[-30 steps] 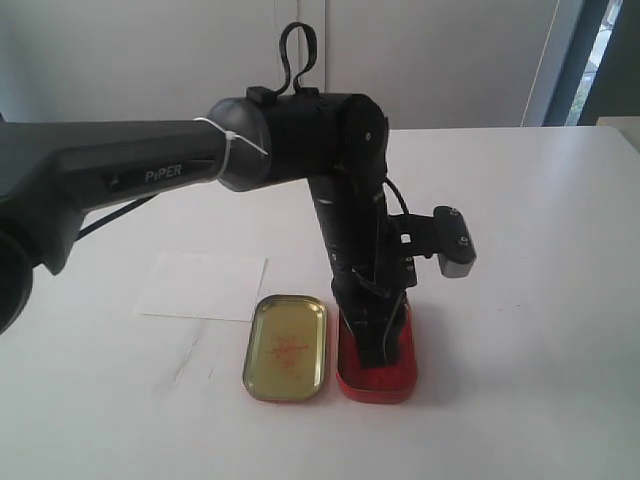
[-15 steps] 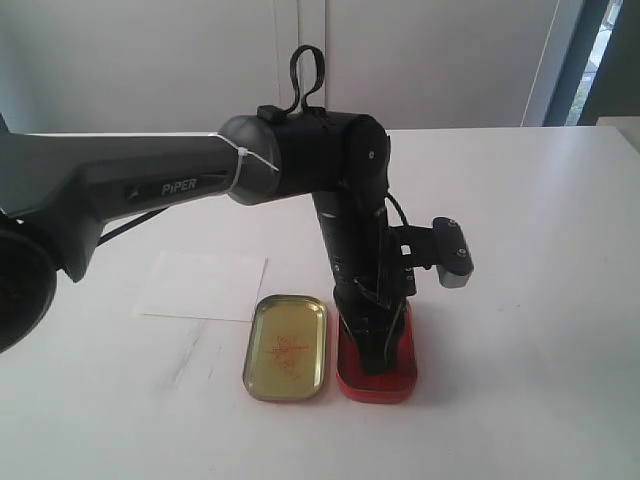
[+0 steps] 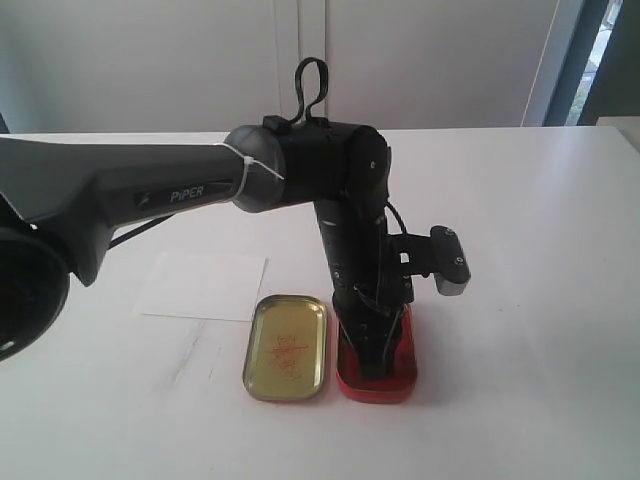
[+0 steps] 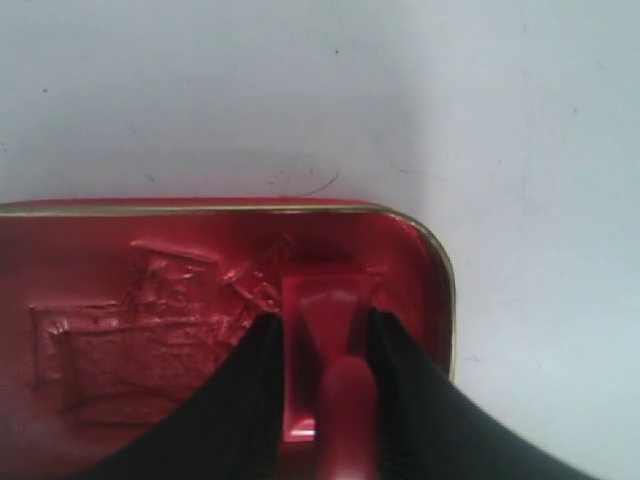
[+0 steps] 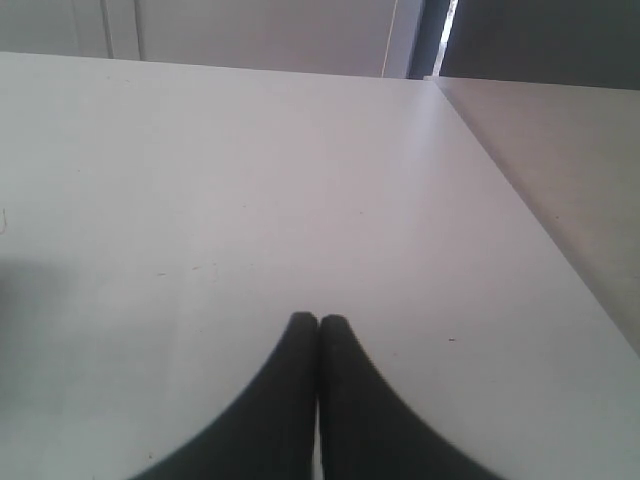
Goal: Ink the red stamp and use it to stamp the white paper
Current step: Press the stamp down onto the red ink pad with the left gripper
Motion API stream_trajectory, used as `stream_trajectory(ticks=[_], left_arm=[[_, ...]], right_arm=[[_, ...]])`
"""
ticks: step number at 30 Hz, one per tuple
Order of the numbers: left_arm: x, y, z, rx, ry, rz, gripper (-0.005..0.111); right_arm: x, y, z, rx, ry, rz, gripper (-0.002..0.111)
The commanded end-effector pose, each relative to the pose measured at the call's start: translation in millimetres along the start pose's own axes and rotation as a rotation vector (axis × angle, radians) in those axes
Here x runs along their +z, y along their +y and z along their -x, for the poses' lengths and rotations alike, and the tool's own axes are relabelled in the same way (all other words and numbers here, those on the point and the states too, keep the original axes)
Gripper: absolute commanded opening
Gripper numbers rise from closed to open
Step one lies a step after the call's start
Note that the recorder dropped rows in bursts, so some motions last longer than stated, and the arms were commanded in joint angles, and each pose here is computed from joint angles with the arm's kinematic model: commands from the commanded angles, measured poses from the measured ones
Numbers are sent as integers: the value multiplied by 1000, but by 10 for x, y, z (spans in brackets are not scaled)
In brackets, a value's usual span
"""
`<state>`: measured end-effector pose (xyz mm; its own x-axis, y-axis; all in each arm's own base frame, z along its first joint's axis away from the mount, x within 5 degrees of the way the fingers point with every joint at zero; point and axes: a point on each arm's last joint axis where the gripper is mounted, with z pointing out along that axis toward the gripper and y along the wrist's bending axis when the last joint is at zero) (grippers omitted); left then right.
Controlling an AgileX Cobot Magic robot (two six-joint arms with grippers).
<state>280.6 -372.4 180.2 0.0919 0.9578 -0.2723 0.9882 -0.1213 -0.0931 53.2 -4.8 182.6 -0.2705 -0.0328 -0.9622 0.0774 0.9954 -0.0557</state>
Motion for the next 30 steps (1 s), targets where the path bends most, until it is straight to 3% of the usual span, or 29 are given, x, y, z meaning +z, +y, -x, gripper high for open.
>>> stream_trajectory(ticks=[1,13,30], left_arm=[[-9,-39,18,14,2,-16,0],[218,-10,-26,-3,33,-61,0],[281,-8,-47,-7,49,-78,0]], right_arm=[[1,-4,-3,-7,-14,-7,0],[1,-4,-3,-7,-14,-7,0],[1,-4,-3,-7,-14,-7,0]])
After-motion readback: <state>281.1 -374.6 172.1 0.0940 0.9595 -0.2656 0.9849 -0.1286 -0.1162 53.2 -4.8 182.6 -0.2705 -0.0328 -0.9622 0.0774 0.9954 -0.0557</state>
